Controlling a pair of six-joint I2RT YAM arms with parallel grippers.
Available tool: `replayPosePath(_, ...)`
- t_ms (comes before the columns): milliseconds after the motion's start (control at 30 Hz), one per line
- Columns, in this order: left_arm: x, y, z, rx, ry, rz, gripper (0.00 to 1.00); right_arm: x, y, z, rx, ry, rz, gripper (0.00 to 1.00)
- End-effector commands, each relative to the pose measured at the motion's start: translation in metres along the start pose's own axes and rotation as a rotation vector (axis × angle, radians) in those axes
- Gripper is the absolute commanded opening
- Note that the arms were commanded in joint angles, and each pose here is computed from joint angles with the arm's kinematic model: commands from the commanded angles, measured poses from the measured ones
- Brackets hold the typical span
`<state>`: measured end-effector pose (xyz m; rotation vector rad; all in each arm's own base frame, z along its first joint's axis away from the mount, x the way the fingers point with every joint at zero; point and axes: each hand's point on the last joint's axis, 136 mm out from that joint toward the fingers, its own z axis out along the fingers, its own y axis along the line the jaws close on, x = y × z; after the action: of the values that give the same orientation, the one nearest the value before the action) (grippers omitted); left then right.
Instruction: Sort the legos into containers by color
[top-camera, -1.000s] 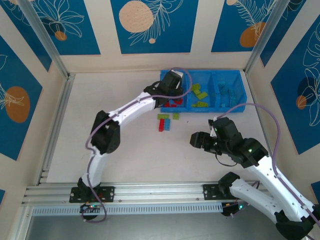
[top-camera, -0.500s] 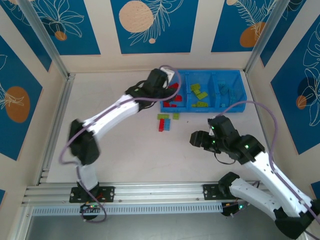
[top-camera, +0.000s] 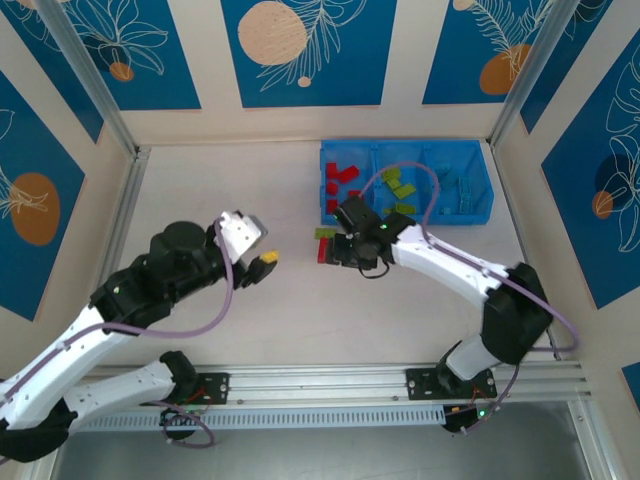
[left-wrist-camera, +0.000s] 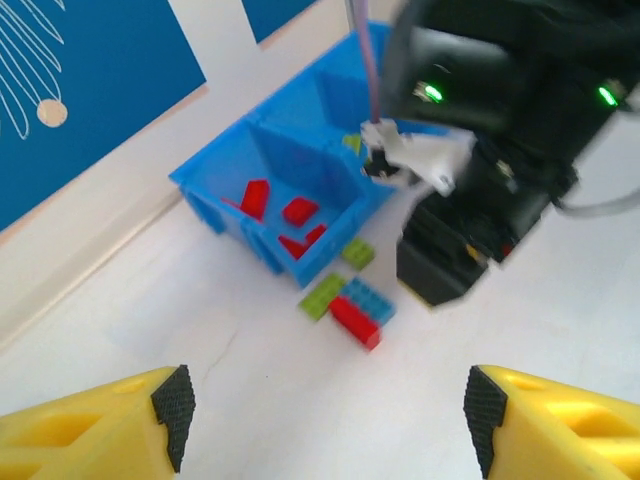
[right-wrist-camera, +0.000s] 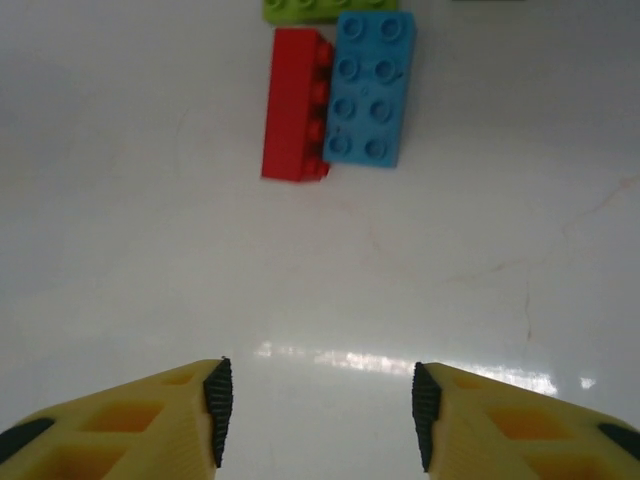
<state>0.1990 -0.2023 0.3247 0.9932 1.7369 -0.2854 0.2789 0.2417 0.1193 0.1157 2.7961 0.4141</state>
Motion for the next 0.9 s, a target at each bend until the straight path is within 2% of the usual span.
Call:
replayPosePath(0, 0.036, -0.001, 0.010, -0.025, 0.072, 0.165, 0.75, -0.023, -0.008, 0.024, 0.038, -0.035, 0.064, 0.49)
replayPosePath(67, 0.048, -0.007, 0.018, -0.006, 0.084, 0.184, 0.81, -0.028, -0.010, 0.043, 0.038, 0.004, 0.079, 0.49)
replayPosePath(200, 0.071, -0.027, 0.033, 0.099, 0.182, 0.204, 0.90, -0.036, -0.010, 0.070, 0.038, 0.072, 0.105, 0.49)
replayPosePath(333, 0.076, -0.036, 0.040, 0.148, 0.198, 0.199, 0.93, -0.040, -0.013, 0.087, 0.067, 0.091, 0.111, 0.48)
replayPosePath(467, 0.075, -0.035, 0.037, 0.138, 0.181, 0.203, 0.96, -0.025, -0.026, 0.098, 0.126, 0.125, 0.122, 0.43)
replayPosePath(633, 0.076, -0.035, 0.036, 0.135, 0.170, 0.204, 0.97, 0.006, -0.051, 0.094, 0.173, 0.158, 0.152, 0.35)
replayPosePath(767, 0.077, -0.035, 0.037, 0.134, 0.173, 0.204, 0.98, 0.032, -0.067, 0.070, 0.188, 0.125, 0.154, 0.31)
replayPosePath(867, 0.077, -0.036, 0.037, 0.140, 0.173, 0.202, 0.98, 0.033, -0.069, 0.050, 0.160, 0.086, 0.144, 0.32)
